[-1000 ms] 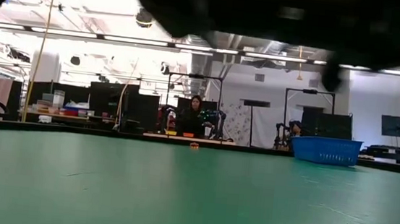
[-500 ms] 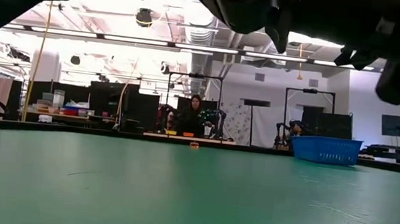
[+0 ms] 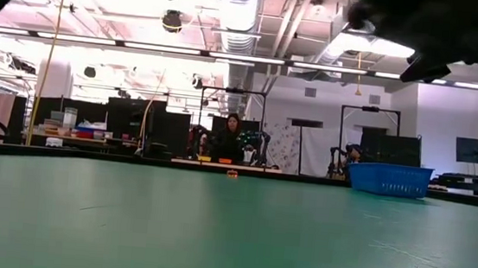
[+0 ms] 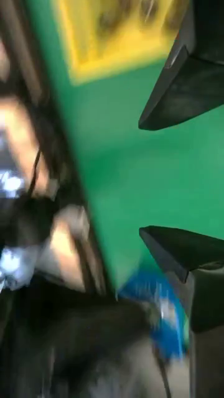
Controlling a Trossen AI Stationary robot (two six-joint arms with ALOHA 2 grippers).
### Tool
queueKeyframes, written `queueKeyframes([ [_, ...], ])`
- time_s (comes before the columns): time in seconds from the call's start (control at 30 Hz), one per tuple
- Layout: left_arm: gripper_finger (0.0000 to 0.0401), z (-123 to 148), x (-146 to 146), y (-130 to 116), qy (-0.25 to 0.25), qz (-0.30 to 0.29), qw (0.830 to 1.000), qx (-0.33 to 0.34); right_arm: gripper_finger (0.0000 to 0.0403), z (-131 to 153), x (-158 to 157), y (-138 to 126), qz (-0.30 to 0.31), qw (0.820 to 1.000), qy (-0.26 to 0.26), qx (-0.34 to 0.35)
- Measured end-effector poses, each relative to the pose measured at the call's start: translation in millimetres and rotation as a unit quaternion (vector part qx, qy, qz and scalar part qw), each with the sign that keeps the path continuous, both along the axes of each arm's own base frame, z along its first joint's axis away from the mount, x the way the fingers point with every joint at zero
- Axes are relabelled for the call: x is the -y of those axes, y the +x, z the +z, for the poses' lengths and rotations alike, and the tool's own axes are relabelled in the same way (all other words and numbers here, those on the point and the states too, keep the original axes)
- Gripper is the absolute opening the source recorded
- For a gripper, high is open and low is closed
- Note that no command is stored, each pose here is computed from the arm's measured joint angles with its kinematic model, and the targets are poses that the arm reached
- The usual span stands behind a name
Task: Sort Halloween decoration
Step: Put the orange pumpkin toy into the red bin
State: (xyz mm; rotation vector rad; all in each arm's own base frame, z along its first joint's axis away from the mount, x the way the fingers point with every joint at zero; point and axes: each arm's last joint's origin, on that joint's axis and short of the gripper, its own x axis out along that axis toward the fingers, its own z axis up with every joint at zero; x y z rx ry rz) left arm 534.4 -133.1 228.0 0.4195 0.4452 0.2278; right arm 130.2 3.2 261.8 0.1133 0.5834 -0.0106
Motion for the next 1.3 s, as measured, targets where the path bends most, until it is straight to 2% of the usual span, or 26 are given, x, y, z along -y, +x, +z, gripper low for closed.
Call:
queueKeyframes([
  [0.03, 0.0253, 4.5, -11.4, -4.0, 0.005, 0.019, 1.0, -0.002, 0.0196, -0.1, 0.2, 0.2, 0.001, 1.0, -0.008, 0.0],
  [0.1, 0.0245, -5.2, -39.3, -12.9, 0.01, 0.064, 0.998, -0.026, 0.0196, 0.0, 0.3, 0.5, 0.007, 1.0, -0.021, 0.001],
  [0.2, 0.0238, -42.9, -85.5, -33.5, -0.012, 0.123, 0.99, -0.067, 0.0196, 0.0, 0.6, 0.4, 0.013, 0.999, -0.035, 0.001],
  [0.27, 0.0238, -60.8, -117.0, -49.7, -0.042, 0.166, 0.984, -0.039, 0.0196, -0.2, 0.9, 0.2, 0.01, 0.999, -0.041, -0.001],
  [0.3, 0.0238, -60.4, -132.9, -61.8, -0.055, 0.192, 0.98, -0.019, 0.0196, -0.5, 0.9, 0.1, 0.011, 0.999, -0.042, -0.002],
  [0.4, 0.0238, -53.7, -183.5, -94.5, -0.119, 0.267, 0.952, 0.093, 0.0196, -1.3, 1.0, -0.4, 0.016, 0.999, -0.052, -0.007],
  [0.47, 0.0238, -71.1, -212.8, -113.2, -0.161, 0.308, 0.928, 0.135, 0.0196, -1.7, 1.0, -0.7, 0.018, 0.998, -0.054, -0.01],
  [0.57, 0.0238, -101.3, -245.2, -135.6, -0.197, 0.348, 0.907, 0.132, 0.0196, -1.9, 1.0, -0.8, 0.022, 0.998, -0.061, -0.011],
  [0.7, 0.0238, -97.2, -283.0, -146.7, -0.272, 0.377, 0.867, 0.179, 0.0196, -2.0, 1.2, -0.9, 0.023, 0.998, -0.063, -0.012],
  [0.8, 0.0236, -107.1, -290.4, -152.9, -0.266, 0.389, 0.869, 0.149, 0.0196, -2.0, 1.7, -0.9, 0.021, 0.998, -0.063, -0.012],
  [0.87, 0.0235, -100.3, -287.3, -146.4, -0.271, 0.372, 0.875, 0.153, 0.0196, -2.0, 1.7, -0.8, 0.023, 0.997, -0.066, -0.012],
  [0.97, 0.0235, -91.9, -285.4, -141.6, -0.283, 0.371, 0.871, 0.154, 0.0196, -1.5, 1.7, -0.6, 0.026, 0.997, -0.071, -0.009],
  [1.07, 0.0235, -96.7, -291.4, -144.1, -0.285, 0.4, 0.862, 0.128, 0.0196, -1.6, 1.7, -0.6, 0.026, 0.997, -0.071, -0.009],
  [1.17, 0.0235, -88.1, -299.0, -140.1, -0.323, 0.401, 0.847, 0.13, 0.0196, -1.6, 1.7, -0.6, 0.025, 0.997, -0.069, -0.009],
  [1.3, 0.0235, -77.3, -310.6, -139.2, -0.365, 0.413, 0.829, 0.095, 0.0196, -1.4, 1.7, -0.5, 0.017, 0.998, -0.057, -0.008],
])
